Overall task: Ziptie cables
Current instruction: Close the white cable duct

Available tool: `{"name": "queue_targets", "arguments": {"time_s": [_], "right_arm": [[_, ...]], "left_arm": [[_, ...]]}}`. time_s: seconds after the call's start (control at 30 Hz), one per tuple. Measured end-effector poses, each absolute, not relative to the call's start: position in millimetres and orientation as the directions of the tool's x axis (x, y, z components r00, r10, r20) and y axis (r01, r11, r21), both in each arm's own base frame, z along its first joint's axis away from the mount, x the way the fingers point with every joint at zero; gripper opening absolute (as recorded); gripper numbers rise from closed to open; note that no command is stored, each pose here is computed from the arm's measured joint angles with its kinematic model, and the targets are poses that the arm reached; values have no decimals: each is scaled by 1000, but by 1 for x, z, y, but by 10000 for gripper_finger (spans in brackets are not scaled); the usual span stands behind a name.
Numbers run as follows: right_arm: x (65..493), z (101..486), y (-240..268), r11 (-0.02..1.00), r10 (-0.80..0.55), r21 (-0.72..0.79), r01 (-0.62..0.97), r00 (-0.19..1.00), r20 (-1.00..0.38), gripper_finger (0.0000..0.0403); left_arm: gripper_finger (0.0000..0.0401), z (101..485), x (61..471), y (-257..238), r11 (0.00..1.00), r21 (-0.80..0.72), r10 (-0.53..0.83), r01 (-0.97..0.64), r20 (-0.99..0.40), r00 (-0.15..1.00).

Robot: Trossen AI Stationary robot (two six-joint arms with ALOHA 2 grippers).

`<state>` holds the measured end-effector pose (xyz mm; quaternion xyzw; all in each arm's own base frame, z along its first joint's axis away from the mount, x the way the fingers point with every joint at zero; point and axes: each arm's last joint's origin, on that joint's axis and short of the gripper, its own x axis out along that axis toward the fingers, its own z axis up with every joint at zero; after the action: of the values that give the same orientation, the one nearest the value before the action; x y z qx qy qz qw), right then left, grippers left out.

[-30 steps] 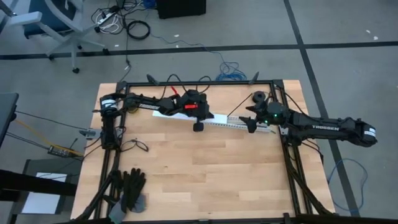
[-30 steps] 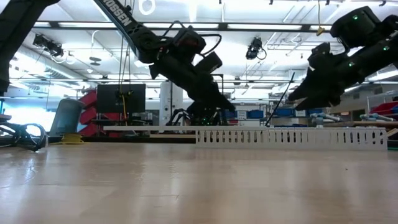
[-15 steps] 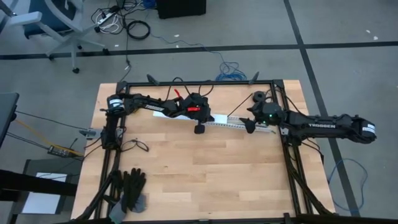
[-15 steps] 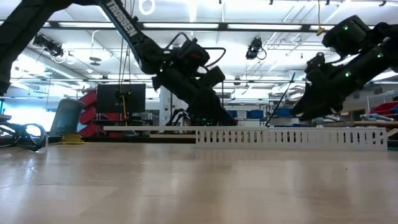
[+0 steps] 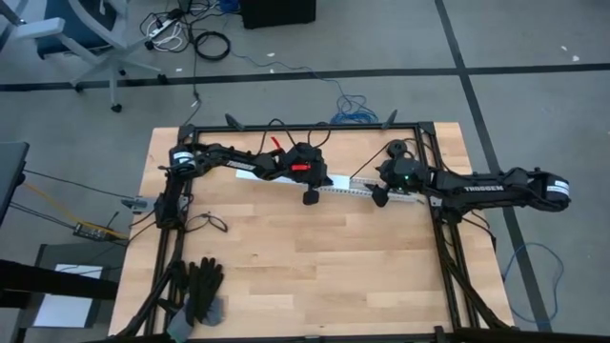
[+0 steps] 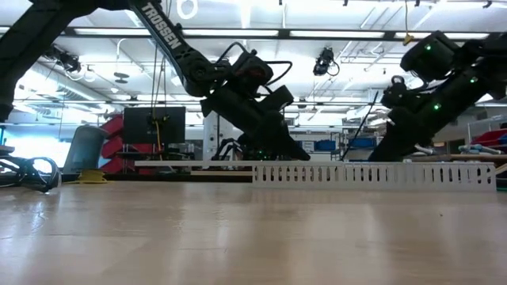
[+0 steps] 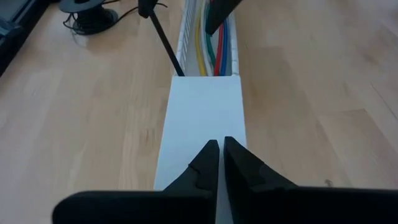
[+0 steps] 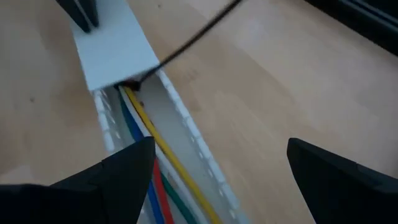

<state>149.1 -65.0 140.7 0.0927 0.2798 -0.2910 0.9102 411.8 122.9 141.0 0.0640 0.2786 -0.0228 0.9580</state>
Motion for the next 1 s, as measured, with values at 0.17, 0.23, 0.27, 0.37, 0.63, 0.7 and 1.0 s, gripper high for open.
{"name": "queue_targets", "arguments": {"time_s": [0.17,0.23,0.27,0.37,0.63,0.7,1.0], "right_arm": [[156,144,-67,833,-482,-12,554,713,-509,345],[157,145,-68,839,-486,-28,544,723,-491,345],[158,146,-68,840,-488,-33,541,729,-480,345],[159,147,-68,842,-492,-39,538,734,-468,346],[158,147,-68,838,-491,-25,545,733,-472,350],[159,147,-68,836,-484,-3,548,736,-473,349],[160,147,-66,871,-419,30,490,773,-476,347]], "left_arm": [[0,140,411,123,994,91,-6,66,-543,840],[0,140,411,123,995,81,-8,63,-552,834],[0,140,411,123,995,78,-9,63,-557,830],[0,139,410,122,995,76,-10,63,-562,827],[0,138,408,124,995,73,-8,62,-579,816],[0,137,407,126,996,68,-10,61,-585,811],[0,132,400,132,995,39,-47,92,-630,775]]}}
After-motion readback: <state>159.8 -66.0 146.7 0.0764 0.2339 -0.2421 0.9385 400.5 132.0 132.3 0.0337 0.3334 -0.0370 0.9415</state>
